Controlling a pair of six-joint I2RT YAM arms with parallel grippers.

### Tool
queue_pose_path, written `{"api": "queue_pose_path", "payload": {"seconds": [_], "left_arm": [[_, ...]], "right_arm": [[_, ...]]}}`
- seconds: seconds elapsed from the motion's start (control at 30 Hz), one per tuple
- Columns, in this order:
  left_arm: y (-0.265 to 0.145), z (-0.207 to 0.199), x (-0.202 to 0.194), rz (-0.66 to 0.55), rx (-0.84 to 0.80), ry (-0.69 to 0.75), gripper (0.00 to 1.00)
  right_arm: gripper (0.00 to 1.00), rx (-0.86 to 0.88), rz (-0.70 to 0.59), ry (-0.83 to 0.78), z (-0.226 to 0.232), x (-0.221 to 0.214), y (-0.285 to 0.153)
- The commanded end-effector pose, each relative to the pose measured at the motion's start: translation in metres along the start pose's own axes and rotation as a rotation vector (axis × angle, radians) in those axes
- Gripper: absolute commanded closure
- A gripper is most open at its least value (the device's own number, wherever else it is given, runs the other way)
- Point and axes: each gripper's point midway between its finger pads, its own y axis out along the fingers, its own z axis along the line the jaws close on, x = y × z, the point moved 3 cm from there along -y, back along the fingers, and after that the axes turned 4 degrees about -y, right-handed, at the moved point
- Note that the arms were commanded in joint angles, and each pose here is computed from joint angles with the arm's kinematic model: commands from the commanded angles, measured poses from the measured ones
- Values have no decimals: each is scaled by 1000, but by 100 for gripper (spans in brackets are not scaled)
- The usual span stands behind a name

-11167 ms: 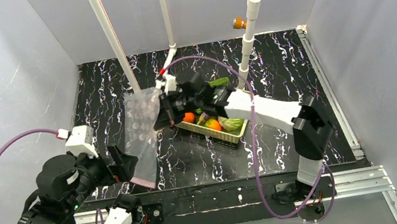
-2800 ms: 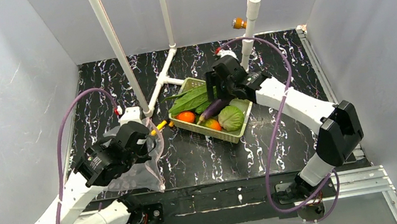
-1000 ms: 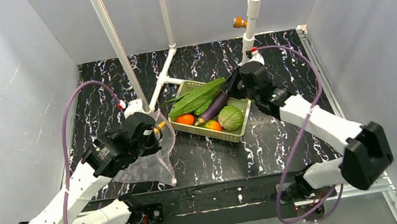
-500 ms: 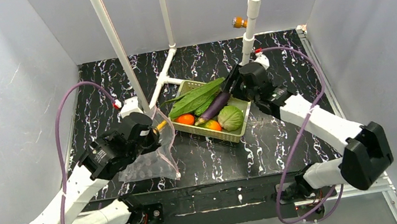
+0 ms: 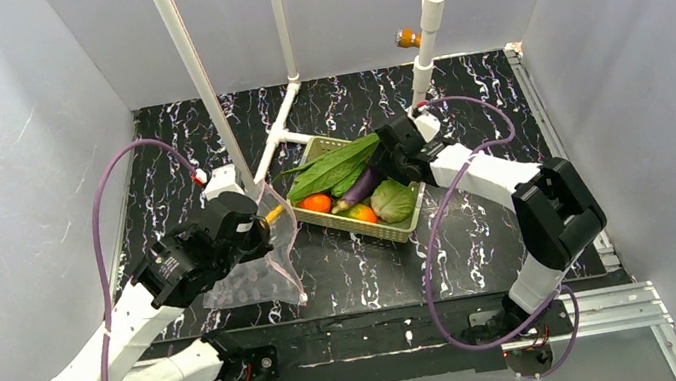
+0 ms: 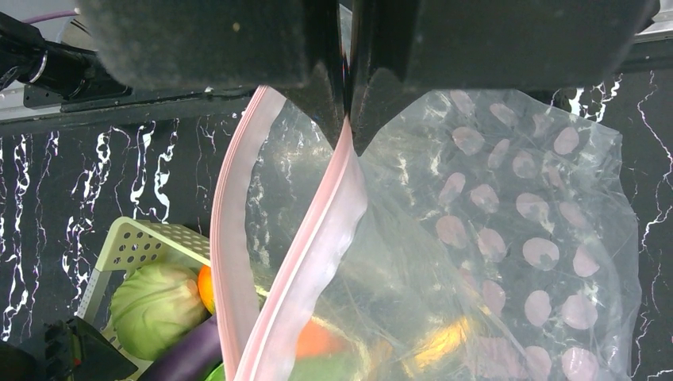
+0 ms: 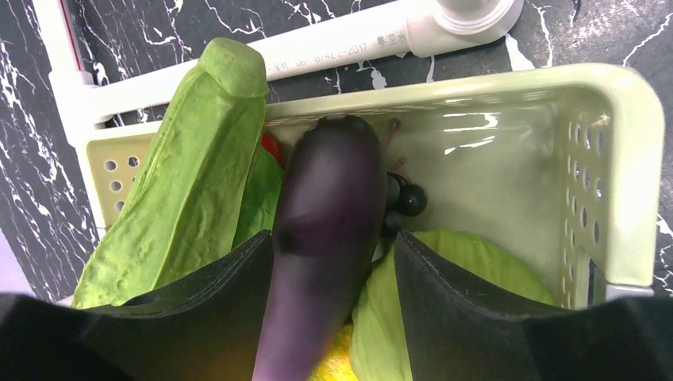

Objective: Place the food in the zip-top bag and seal the zipper
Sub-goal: Pick up the fake vegetable from the bin, then place the fake vegetable in the zipper food storage bag.

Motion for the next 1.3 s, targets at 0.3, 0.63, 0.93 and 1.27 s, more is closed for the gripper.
{"api": "queue_pose_path", "payload": {"seconds": [0.3,0.63,0.93,1.27], "left_arm": [[-1,2,3,-23,-11,34,100],[-8,6,9,-92,-29,-59,100],[-10,-9,19,-109,-74,-139,100],[-11,-19,23,-98,-99,-155,100]], "right_arm": [[41,10,-23,76,17,5,19],[70,174,-119,29,31,37,-42],[99,484,-236,-189,77,69,-130],[99,1021,-456,-571,156,55,-284]]}}
